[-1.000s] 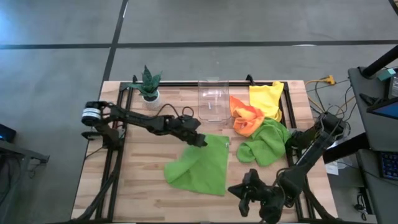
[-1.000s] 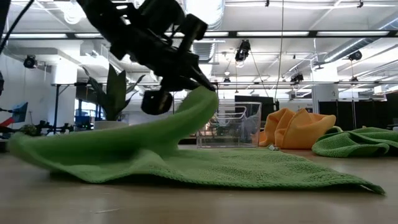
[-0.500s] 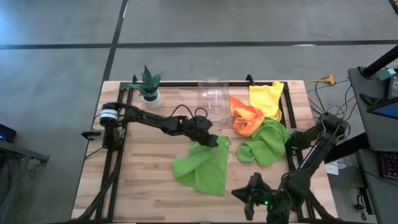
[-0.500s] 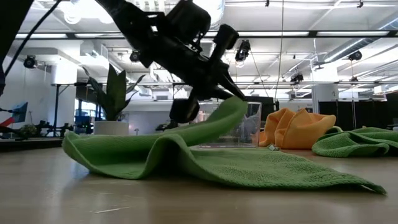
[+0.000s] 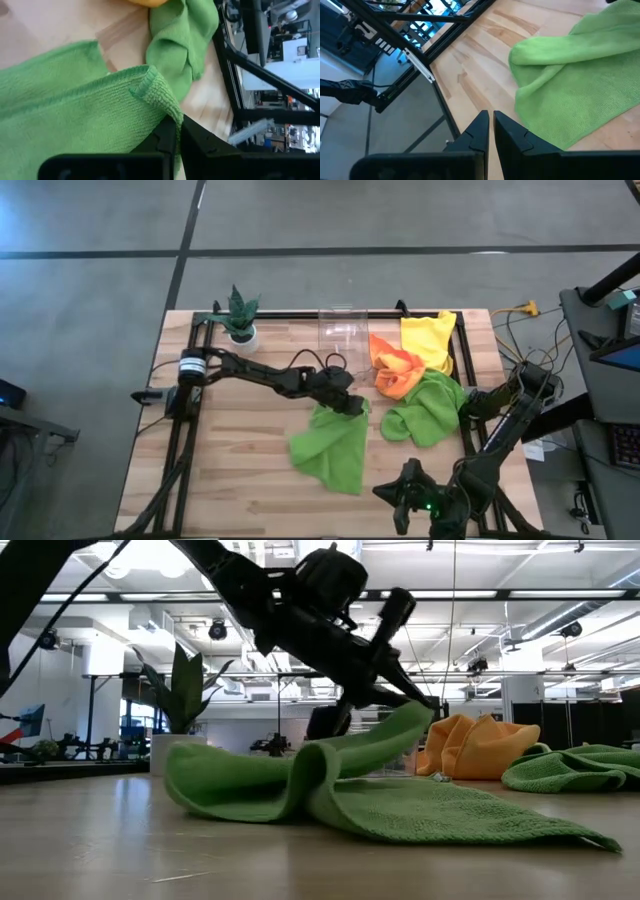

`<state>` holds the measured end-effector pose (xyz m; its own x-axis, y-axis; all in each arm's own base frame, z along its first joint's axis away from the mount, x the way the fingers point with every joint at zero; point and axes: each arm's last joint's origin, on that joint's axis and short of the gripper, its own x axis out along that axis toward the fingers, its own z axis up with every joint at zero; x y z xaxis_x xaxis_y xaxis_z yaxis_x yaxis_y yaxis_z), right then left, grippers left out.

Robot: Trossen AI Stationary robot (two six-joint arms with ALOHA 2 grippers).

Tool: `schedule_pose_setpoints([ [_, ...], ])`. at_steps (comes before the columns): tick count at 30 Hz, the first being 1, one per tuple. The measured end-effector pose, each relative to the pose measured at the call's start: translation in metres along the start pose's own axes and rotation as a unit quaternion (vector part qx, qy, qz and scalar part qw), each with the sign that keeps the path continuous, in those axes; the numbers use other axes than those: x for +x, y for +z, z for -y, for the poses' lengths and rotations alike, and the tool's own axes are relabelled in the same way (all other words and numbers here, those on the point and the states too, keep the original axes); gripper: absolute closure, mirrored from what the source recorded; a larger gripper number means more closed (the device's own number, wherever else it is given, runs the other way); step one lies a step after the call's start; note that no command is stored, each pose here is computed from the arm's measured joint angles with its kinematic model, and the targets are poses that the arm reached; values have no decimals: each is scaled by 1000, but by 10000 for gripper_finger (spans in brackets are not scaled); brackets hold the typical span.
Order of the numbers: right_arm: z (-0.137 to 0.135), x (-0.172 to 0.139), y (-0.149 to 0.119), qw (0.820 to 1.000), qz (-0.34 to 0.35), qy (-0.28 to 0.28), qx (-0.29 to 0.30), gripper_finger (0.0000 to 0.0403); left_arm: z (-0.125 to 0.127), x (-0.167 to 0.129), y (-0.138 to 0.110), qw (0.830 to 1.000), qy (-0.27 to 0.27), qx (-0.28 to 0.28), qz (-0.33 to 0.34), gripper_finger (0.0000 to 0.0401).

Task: Fold microfiber towels
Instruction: Fold the top green towel

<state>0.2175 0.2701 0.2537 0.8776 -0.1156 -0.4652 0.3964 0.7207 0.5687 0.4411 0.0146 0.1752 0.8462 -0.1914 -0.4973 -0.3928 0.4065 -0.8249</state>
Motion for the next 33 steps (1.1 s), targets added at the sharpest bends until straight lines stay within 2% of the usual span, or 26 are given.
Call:
schedule_pose_setpoints([
  [6,-2,-1,0,1000,-4,5,7,381,-9,11,3,1000,13,-5,-4,399],
  [9,-2,-3,-2,1000,-7,7,12,381,-13,12,2,1000,17,-4,-8,386],
  [13,-2,-4,-3,1000,-9,9,12,381,-15,12,4,1000,21,15,-9,340],
  [19,-2,-4,-3,1000,-9,7,5,381,-12,5,13,1000,10,17,-5,244],
  [22,-2,-4,-3,1000,-9,7,4,381,-7,-3,19,999,-16,18,-27,205],
  [25,-2,-2,-1,1000,-7,4,3,381,0,-16,24,996,-40,33,-67,185],
  [28,0,4,4,1000,2,-4,-2,381,3,-39,20,990,-8,70,-119,185],
  [33,6,27,25,999,26,-35,-2,381,2,-90,-2,970,105,163,-149,199],
])
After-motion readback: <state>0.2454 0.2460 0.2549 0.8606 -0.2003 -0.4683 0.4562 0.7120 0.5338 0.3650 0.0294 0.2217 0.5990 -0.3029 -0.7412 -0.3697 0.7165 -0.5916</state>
